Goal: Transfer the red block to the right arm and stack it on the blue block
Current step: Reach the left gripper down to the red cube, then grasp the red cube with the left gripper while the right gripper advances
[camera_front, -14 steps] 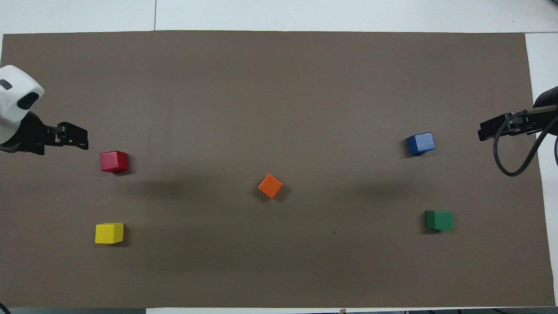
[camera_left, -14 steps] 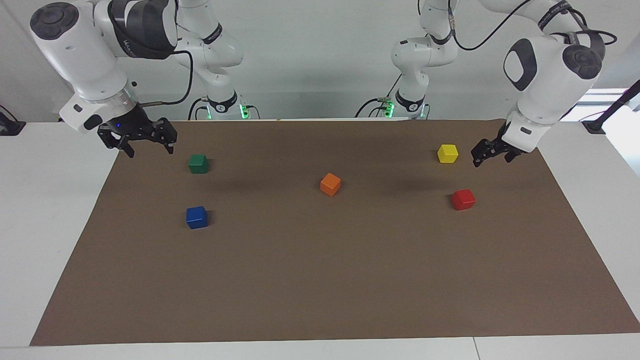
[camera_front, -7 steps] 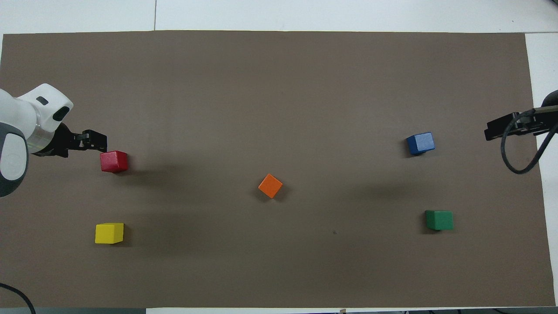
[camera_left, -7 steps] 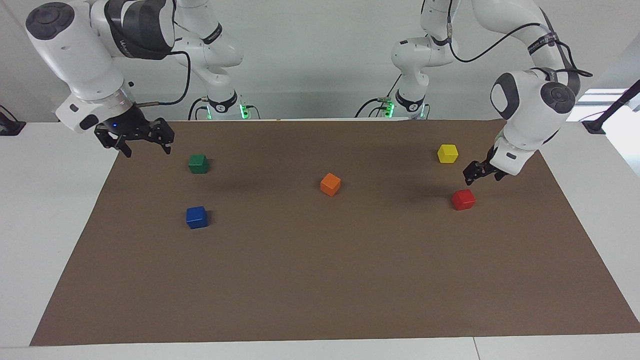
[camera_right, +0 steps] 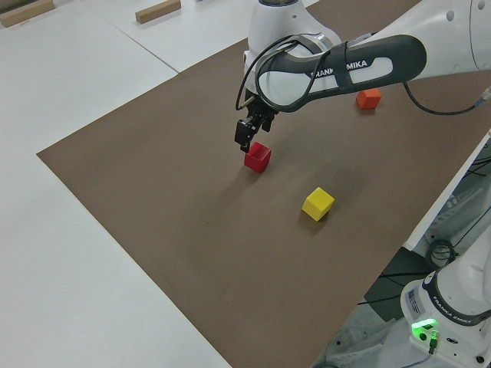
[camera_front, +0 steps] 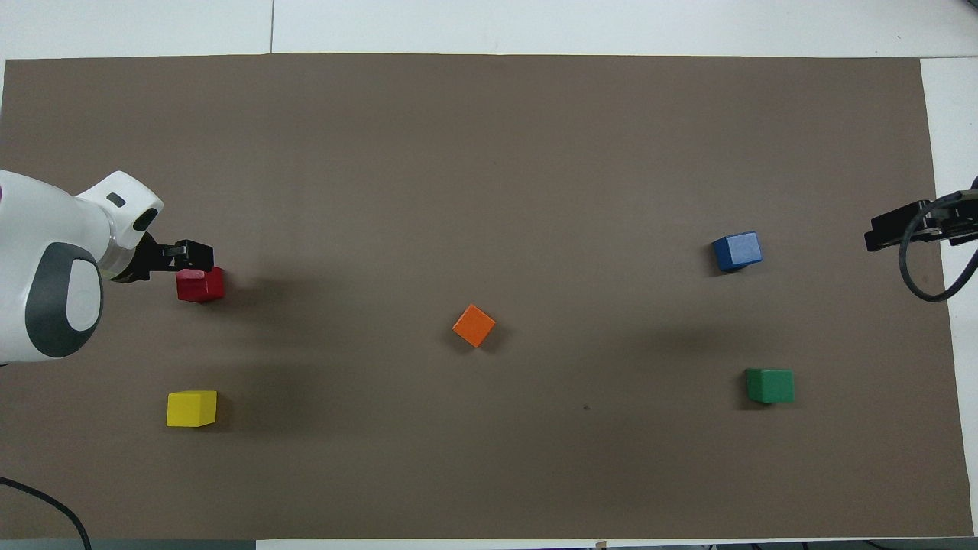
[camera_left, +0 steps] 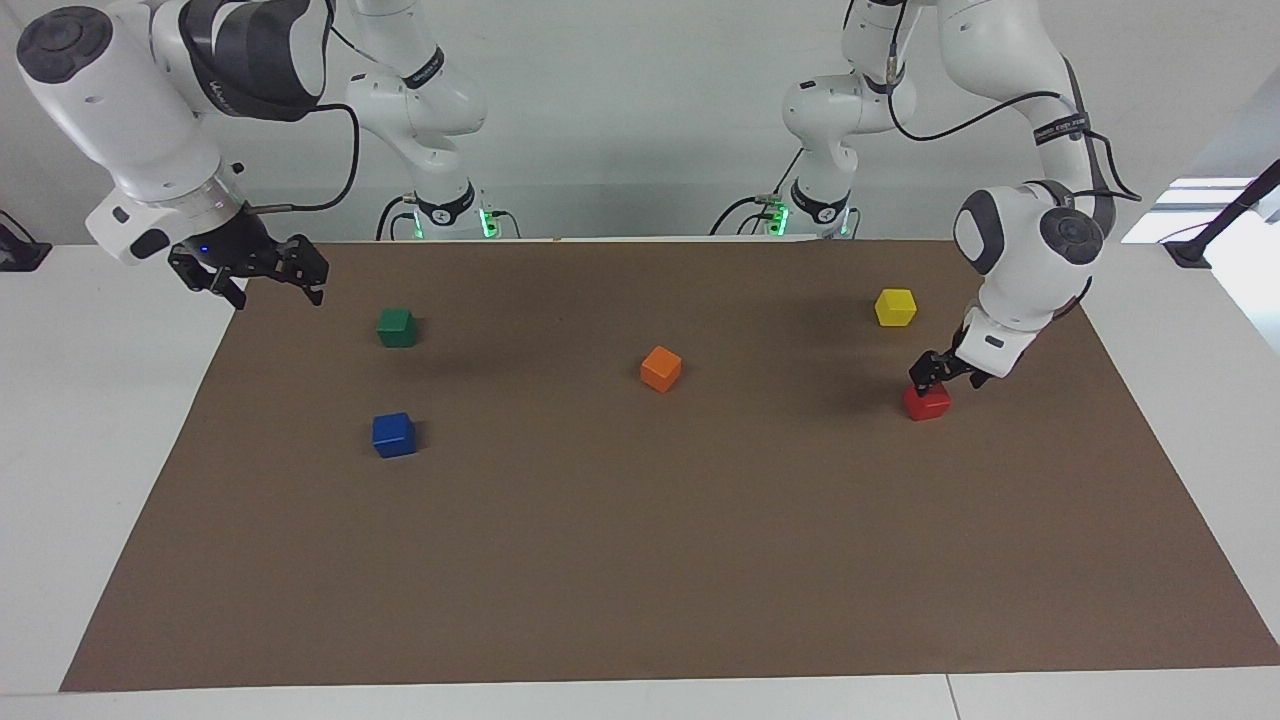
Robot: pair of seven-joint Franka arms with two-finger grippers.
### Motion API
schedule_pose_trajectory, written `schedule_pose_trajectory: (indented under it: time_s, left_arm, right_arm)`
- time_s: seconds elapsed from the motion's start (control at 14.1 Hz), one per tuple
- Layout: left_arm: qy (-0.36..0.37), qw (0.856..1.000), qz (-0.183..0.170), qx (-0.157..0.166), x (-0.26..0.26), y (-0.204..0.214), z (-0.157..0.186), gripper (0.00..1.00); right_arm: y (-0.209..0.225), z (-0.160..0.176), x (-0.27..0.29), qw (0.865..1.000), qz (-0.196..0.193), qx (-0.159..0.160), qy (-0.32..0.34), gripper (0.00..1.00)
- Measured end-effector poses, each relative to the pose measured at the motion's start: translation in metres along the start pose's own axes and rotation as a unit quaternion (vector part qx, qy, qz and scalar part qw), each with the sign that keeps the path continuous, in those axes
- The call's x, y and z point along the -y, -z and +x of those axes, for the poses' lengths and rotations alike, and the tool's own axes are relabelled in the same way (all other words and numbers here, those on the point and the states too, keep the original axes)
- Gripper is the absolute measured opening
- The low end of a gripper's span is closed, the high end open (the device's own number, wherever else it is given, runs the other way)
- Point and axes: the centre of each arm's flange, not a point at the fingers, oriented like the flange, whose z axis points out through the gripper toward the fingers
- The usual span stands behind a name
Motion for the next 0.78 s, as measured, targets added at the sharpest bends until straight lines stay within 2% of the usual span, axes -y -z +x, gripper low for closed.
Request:
schedule_pose_trajectory:
  time_s: [0.14,0.35,0.57,0.78]
  left_arm:
    - [0.0,1.0,-0.001,-0.004,0.0,-0.008,-0.002,1.0]
    - [0.0,1.0,-0.001,-0.004,0.0,-0.02,-0.005,1.0]
    - [-0.001,1.0,-0.002,-0.006,-0.001,-0.035,-0.011,1.0]
    - [-0.001,1.0,-0.002,0.0,-0.001,-0.049,-0.016,1.0]
  right_arm:
    - [0.002,0.004,0.011,0.999,0.051,-0.016,-0.001,1.0]
    - [-0.013,0.005,0.024,0.986,0.166,-0.015,-0.001,1.0]
    - [-0.047,0.004,0.015,0.958,0.287,-0.016,0.013,1.0]
    - [-0.081,0.003,0.028,0.913,0.407,-0.014,0.004,1.0]
